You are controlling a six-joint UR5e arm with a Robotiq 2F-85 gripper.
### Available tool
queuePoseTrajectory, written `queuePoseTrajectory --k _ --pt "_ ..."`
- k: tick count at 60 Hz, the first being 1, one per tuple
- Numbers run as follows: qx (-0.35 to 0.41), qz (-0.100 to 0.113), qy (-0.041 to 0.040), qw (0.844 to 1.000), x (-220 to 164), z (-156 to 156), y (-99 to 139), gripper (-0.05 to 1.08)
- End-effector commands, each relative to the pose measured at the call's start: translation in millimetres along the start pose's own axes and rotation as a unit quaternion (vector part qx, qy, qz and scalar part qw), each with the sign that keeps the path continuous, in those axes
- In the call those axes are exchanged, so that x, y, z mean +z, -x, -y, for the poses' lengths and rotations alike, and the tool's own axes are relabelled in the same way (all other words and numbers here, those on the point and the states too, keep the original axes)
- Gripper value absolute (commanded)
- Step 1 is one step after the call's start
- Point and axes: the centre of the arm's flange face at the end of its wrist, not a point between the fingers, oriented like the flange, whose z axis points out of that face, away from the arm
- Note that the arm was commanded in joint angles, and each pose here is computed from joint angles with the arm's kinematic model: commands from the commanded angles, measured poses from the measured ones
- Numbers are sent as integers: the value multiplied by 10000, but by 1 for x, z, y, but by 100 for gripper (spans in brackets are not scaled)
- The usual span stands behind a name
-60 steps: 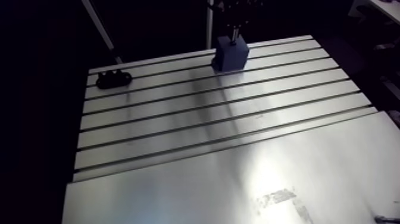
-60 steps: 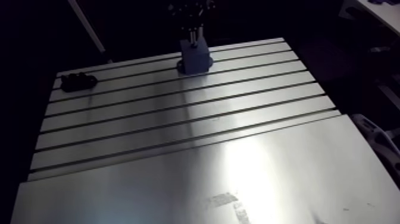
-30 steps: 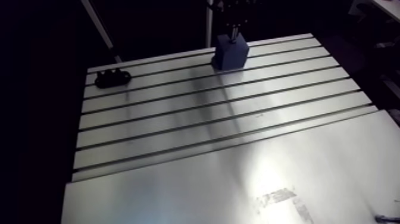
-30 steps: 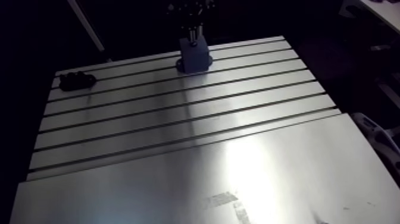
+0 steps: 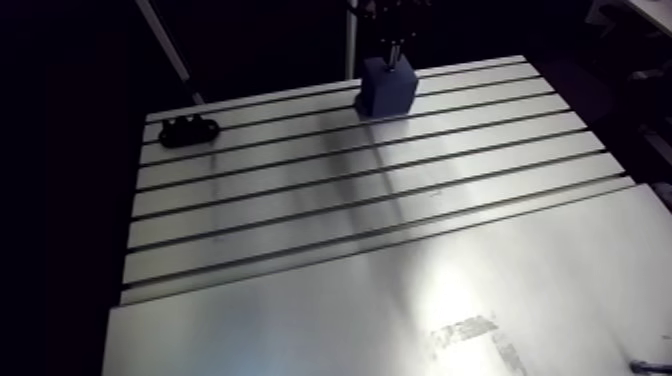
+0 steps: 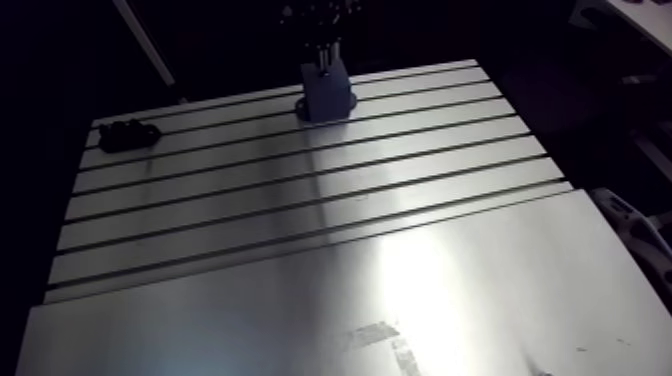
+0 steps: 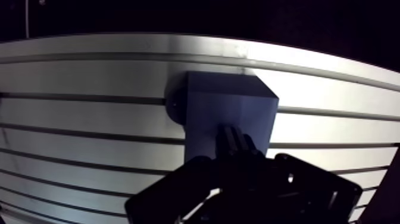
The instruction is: Pick up the M10 bolt and insert it into the hex recess until seated.
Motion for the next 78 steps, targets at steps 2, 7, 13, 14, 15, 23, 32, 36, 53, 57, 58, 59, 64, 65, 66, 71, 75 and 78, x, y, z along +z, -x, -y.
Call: queuePoseTrajectory --k 2,7,13,14,15,23,32,36,53,57,58,59,64,65,66,71,75,78 --pt "-34 13 0 10000 1 -1 0 108" --pt "-34 13 0 10000 1 -1 0 108" --pt "-34 20 -3 10000 2 -1 1 108" --pt "-34 20 -3 10000 2 -1 1 108" --pt "-41 20 -3 10000 2 -1 1 108" --pt "-41 23 3 10000 2 -1 1 108" --pt "-56 31 2 10000 3 0 1 108" --pt "-58 43 -2 10000 5 1 2 108" --pt "-59 58 -8 10000 8 0 1 108" --pt "-58 72 -13 10000 10 0 1 108" --pt "-58 74 -13 10000 10 0 1 108" --pt "-58 74 -13 10000 10 0 1 108" --pt "-58 74 -13 10000 10 0 1 108" --pt "-58 74 -13 10000 10 0 1 108" --pt "-58 74 -13 10000 10 0 1 108" --pt "-58 74 -13 10000 10 0 1 108" --pt "-58 68 -11 10000 9 0 1 108" --pt "-52 67 -11 10000 9 -1 1 108"
